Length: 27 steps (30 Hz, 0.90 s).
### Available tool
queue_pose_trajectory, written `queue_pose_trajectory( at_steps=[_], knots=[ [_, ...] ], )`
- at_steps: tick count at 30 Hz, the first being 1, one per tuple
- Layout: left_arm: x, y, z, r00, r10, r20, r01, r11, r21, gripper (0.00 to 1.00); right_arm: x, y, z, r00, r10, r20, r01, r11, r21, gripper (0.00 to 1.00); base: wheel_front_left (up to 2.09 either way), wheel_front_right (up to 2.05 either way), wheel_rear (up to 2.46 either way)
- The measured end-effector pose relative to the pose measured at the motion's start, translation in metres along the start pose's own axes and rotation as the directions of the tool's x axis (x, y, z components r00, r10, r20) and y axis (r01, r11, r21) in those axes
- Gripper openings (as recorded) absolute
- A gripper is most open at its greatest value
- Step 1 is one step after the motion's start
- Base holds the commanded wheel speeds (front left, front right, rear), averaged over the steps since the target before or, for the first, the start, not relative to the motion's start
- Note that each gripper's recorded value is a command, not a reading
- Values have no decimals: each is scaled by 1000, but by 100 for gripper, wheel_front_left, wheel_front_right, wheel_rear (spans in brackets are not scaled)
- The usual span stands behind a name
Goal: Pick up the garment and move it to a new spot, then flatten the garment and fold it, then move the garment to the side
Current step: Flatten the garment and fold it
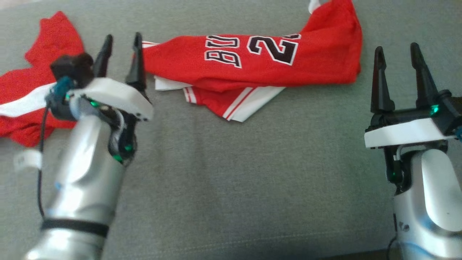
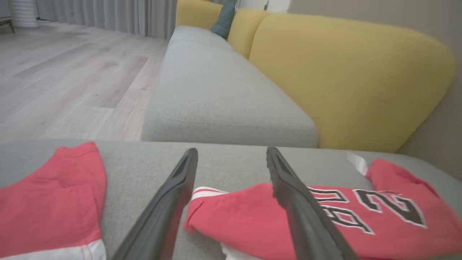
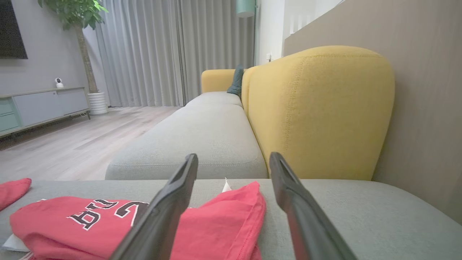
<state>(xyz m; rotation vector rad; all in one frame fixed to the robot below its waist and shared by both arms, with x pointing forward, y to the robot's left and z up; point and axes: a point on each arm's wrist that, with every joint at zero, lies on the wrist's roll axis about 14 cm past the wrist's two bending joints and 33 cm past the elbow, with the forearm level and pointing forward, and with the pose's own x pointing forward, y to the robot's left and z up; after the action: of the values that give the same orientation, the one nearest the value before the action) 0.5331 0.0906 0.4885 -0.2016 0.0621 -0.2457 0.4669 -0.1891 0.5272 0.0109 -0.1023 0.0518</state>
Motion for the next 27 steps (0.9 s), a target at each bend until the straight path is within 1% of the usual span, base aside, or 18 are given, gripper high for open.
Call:
queue_pose_trajectory(
  at_steps=[2, 5, 7, 12, 15, 19, 22, 24, 27],
  knots=[
    [-13, -3, 9, 999, 10, 48, -8, 999, -36, 100, 1, 7, 2, 1000, 17, 7, -17, 1000, 6, 100, 0, 0, 0],
    [-45, 0, 9, 996, 40, 79, -35, 997, -67, 100, 2, 16, 9, 999, 37, 25, -38, 999, 14, 100, 0, 0, 0],
    [-67, -1, 7, 995, 44, 88, -39, 997, -63, 100, -1, 19, 10, 999, 43, 28, -44, 999, 23, 100, 0, 0, 0],
    [-114, 4, 13, 988, 95, 125, -85, 993, -87, 100, -18, 28, 0, 998, 58, -8, -57, 997, 53, 100, 0, 0, 0],
    [-136, 8, 13, 984, 124, 129, -112, 989, -97, 100, -23, 33, 4, 998, 69, 3, -69, 995, 73, 100, 0, 0, 0],
    [-148, 10, 14, 980, 146, 135, -132, 986, -104, 100, -26, 36, 10, 997, 75, 16, -76, 994, 83, 100, 0, 0, 0],
    [-150, 5, 15, 980, 147, 138, -129, 983, -128, 100, -27, 35, 10, 997, 71, 13, -72, 993, 89, 100, 0, 0, 0],
    [-149, -1, 16, 981, 133, 141, -116, 985, -126, 100, -28, 33, 2, 998, 64, -10, -62, 994, 93, 100, 0, 0, 0],
    [-148, -5, 14, 983, 122, 137, -104, 986, -130, 100, -30, 24, -20, 995, 33, -91, -20, 989, 146, 100, 0, 0, 0]
  ],
)
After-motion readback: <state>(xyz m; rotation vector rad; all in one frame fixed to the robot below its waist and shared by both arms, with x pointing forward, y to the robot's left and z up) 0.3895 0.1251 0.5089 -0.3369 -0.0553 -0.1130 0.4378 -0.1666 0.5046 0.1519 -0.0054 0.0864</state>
